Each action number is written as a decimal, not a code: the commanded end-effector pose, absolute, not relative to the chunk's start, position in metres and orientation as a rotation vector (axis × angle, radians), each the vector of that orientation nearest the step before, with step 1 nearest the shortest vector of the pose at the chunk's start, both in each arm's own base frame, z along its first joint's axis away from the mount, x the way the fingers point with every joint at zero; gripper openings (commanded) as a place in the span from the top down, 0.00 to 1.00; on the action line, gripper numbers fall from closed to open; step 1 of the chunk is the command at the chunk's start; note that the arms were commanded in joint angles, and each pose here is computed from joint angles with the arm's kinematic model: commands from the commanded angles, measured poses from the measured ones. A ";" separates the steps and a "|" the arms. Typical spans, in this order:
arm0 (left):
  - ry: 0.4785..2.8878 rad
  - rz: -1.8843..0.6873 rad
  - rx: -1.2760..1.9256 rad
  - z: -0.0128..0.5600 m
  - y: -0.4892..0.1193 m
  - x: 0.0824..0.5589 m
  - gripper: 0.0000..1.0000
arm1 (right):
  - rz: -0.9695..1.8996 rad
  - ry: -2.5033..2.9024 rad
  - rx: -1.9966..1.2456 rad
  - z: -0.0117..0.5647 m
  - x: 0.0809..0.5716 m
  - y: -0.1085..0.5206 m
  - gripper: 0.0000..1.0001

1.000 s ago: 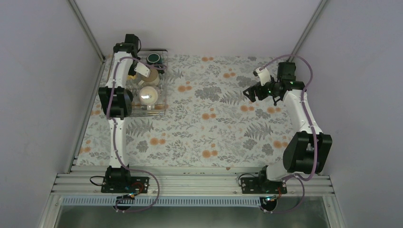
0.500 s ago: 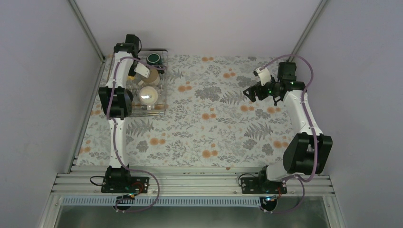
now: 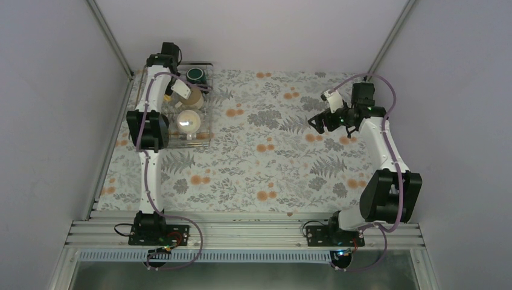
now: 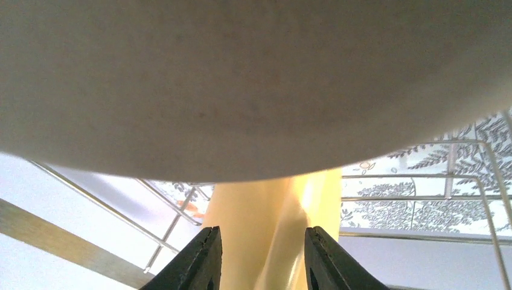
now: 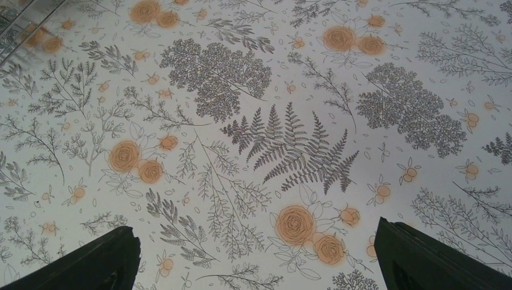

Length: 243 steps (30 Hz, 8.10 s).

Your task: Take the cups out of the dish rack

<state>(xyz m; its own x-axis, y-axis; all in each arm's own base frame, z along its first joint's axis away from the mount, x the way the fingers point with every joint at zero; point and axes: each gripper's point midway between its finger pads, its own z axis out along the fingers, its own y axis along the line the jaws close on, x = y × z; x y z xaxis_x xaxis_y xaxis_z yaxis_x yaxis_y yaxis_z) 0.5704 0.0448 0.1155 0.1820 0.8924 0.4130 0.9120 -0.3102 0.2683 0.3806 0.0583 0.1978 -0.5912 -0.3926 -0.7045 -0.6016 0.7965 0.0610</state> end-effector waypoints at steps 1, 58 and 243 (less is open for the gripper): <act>-1.594 -0.644 -2.407 0.084 0.060 0.554 0.64 | 0.399 2.240 -0.768 0.201 0.379 0.065 0.00; -1.671 -0.591 -2.545 0.071 0.057 0.568 0.98 | 0.453 2.313 -0.753 0.172 0.382 0.066 0.00; -3.210 -0.744 -1.689 0.258 0.006 0.484 0.00 | -0.364 2.698 -0.473 0.114 0.547 -0.150 0.30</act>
